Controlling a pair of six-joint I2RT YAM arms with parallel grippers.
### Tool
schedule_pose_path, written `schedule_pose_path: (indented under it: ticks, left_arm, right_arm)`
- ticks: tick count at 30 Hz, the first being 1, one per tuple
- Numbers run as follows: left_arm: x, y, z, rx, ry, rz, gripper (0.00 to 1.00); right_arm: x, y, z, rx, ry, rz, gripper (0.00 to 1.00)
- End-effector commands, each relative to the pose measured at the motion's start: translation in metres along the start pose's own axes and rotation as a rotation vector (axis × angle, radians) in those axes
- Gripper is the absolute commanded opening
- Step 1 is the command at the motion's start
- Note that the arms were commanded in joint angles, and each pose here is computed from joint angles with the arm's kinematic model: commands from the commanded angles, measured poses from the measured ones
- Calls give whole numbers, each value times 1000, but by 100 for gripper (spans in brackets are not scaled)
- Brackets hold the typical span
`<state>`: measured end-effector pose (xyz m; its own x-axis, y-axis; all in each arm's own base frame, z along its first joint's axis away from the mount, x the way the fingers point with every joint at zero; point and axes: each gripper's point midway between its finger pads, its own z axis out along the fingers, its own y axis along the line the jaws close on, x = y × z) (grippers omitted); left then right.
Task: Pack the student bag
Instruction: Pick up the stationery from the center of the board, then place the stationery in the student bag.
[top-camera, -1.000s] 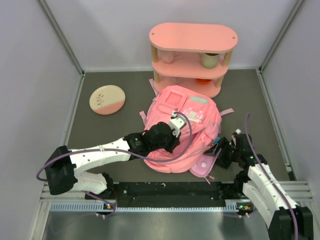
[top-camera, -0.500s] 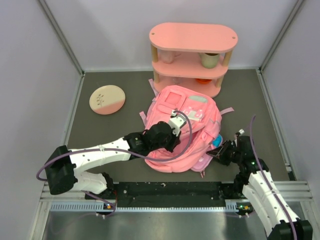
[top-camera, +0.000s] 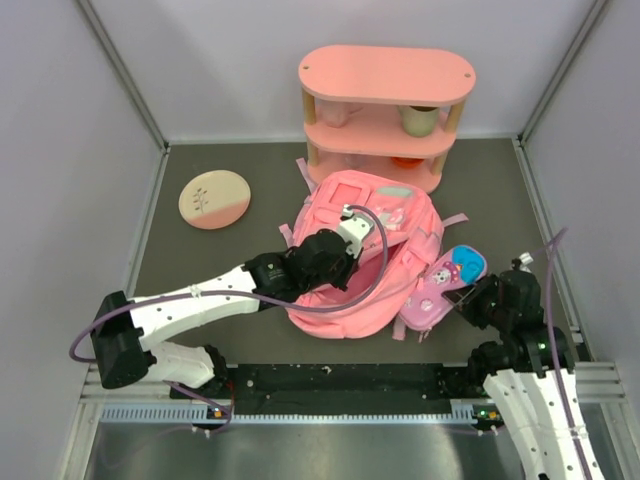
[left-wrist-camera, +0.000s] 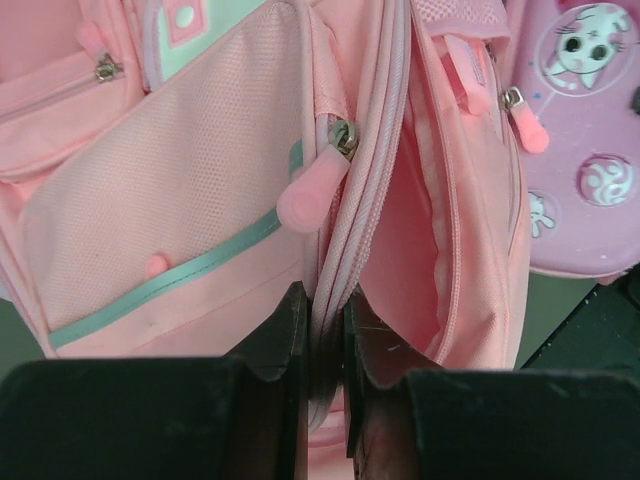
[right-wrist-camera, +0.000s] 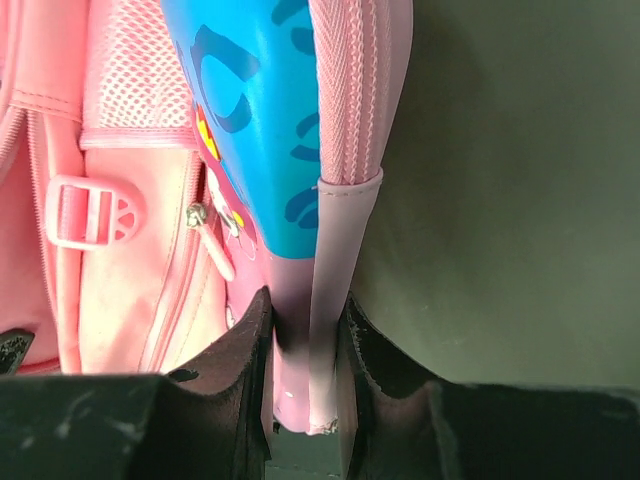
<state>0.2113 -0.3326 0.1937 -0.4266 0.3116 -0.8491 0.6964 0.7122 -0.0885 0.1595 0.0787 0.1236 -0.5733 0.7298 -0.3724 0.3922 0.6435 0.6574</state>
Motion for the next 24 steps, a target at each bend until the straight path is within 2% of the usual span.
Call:
schedule_pose_path:
  ticks: [1,5,10,13,14,15,19,20,24]
  left_arm:
    - [-64,15,-19,-81,-175,-28,0]
    - [-67,15,-21,-85,-170,-11,0]
    - [-69,14,-25,-78,-178,-17,0]
    - [-77,12,-29,-61,-200,-12,0]
    - [-84,9,-31,-50,-214,-3,0]
    - [-85,8,-30,-43,-214,5,0]
    - [-96,2,-33,-19,-234,13,0]
    - [-98,1,-33,-14,-241,10,0]
    - [-108,-6,-37,12,-268,7,0]
  right_arm:
    - [-25,26,-44,-64,-126,15,0]
    - [-41,42,-77,-95,-204,-5,0]
    - [-35,85,-102,-262,-132,-31,0]
    - [-12,108,-93,-366,50,-46,0]
    - [8,120,-97,-443,182,-58,0]
    - [18,117,-87,-451,250,-46,0]
    - [23,128,-87,-527,300,-68,0]
    - [29,129,-87,-536,356,-71,0]
    - [42,128,-72,-549,436,-69,0]
